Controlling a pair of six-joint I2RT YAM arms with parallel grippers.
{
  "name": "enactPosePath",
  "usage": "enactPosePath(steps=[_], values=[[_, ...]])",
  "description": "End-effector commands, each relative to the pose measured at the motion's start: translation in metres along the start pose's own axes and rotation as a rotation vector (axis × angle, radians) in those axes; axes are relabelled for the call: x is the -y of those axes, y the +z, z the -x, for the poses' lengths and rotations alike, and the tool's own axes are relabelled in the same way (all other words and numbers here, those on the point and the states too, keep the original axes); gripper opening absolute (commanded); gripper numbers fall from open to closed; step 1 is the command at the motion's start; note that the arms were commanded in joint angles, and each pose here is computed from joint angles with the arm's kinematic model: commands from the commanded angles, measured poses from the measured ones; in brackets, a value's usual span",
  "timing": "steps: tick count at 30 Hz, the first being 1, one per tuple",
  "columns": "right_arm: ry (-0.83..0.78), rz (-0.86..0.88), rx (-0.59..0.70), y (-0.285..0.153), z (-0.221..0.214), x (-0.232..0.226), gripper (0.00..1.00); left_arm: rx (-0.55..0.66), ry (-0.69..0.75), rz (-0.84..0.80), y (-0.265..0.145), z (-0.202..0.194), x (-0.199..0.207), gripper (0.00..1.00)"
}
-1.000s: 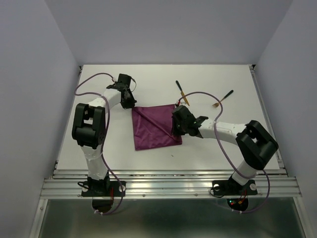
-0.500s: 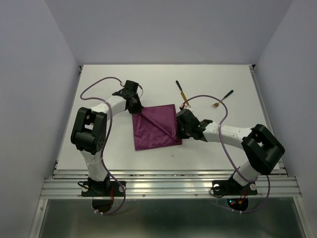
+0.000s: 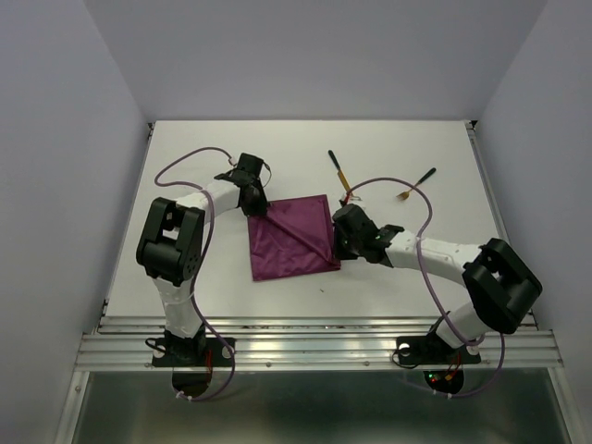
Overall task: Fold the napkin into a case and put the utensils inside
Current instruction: Smooth out the upper triangle-folded napkin at the center of the board.
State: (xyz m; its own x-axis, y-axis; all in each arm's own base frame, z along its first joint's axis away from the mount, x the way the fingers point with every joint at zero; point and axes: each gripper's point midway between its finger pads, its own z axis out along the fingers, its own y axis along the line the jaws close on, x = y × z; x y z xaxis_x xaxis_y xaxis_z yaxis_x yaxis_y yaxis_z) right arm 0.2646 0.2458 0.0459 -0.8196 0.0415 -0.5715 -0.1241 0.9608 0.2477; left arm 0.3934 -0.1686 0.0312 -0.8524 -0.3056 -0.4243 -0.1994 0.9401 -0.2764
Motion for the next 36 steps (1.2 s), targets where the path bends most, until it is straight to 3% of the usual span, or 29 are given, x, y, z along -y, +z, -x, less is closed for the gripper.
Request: enactPosePath(steps=[1,5,8,11,16,25,30,36], values=[[0.013,0.075,0.074,-0.021,0.025,-0.020,0.18,0.107,0.011,-0.042,-0.036,0.028,0.020,0.01],[0.014,0.070,0.048,-0.018,0.016,-0.017,0.20,0.103,0.012,-0.052,-0.037,0.028,0.024,0.01],[0.012,0.066,0.020,-0.013,0.007,-0.014,0.33,0.098,0.015,-0.054,-0.036,0.027,0.025,0.01],[0.009,0.090,0.006,-0.011,0.003,-0.017,0.38,0.097,0.017,-0.055,-0.035,0.027,0.027,0.01],[0.012,0.121,-0.021,-0.003,-0.005,-0.023,0.38,0.093,0.018,-0.056,-0.033,0.028,0.029,0.01],[0.039,0.086,0.000,0.009,-0.003,-0.019,0.25,0.081,0.039,-0.057,-0.029,0.025,0.030,0.01],[0.044,0.075,0.028,0.008,0.004,-0.019,0.11,0.082,0.042,-0.058,-0.028,0.026,0.032,0.01],[0.054,0.044,0.057,0.007,0.009,-0.012,0.04,0.055,0.050,-0.088,-0.024,0.022,0.040,0.01]])
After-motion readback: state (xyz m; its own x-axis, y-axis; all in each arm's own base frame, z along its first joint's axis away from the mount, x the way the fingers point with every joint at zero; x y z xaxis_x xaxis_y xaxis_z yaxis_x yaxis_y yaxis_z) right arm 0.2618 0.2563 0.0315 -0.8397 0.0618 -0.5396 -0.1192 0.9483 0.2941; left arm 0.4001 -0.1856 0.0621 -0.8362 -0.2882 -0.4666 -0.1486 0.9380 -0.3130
